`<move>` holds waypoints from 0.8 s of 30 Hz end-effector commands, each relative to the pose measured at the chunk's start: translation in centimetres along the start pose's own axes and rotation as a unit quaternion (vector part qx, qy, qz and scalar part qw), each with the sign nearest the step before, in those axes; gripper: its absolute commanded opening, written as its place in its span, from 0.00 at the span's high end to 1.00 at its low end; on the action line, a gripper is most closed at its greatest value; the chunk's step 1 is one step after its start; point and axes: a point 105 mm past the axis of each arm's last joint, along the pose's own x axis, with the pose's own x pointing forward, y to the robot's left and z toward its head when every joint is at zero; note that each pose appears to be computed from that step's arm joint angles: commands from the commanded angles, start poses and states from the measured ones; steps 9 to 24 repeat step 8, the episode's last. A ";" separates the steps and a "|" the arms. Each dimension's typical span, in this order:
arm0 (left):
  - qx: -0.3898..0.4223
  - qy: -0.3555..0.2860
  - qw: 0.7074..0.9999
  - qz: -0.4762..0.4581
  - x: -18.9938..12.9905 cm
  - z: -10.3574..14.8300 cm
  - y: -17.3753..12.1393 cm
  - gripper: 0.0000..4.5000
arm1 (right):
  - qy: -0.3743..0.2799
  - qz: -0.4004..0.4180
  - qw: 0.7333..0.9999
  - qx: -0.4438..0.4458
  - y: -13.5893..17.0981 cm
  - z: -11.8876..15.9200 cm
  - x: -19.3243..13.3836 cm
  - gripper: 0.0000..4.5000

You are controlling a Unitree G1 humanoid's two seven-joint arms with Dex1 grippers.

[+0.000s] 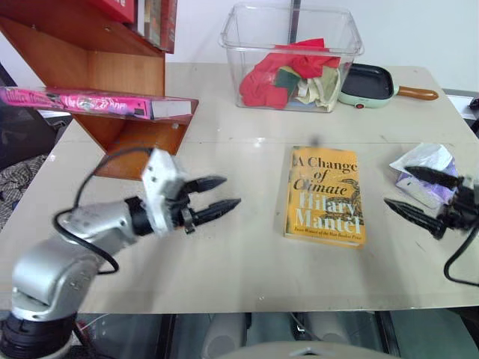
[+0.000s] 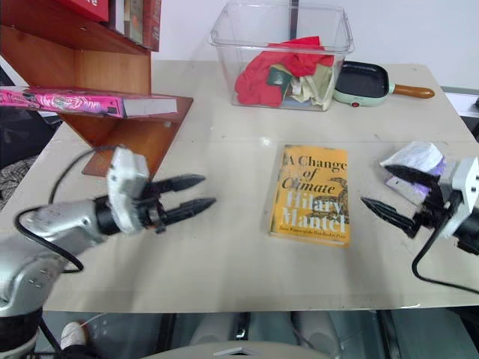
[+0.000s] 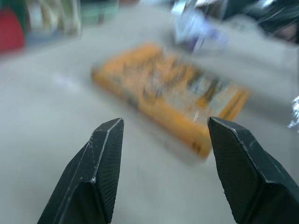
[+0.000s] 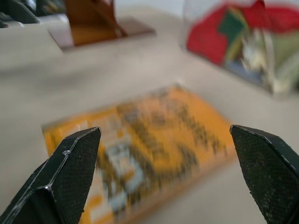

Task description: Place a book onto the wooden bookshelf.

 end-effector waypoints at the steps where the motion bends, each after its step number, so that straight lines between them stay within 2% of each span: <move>1: 0.030 0.018 0.999 0.017 -0.7 -1.0 -0.3 0.35 | 0.049 -0.027 0.998 -0.031 -0.8 -1.1 -2.1 0.00; 4: 0.025 0.024 0.998 0.046 -1.4 -2.0 0.5 0.35 | 0.081 -0.040 0.995 -0.034 -1.1 -2.3 -2.9 0.00; 8: 0.017 0.026 0.998 0.059 -1.8 -2.8 0.8 0.35 | 0.092 -0.048 0.994 -0.032 -1.4 -3.2 -2.9 0.00; 24: 0.017 0.026 0.998 0.059 -1.8 -2.8 0.8 0.35 | 0.092 -0.048 0.994 -0.032 -1.4 -3.2 -2.9 0.00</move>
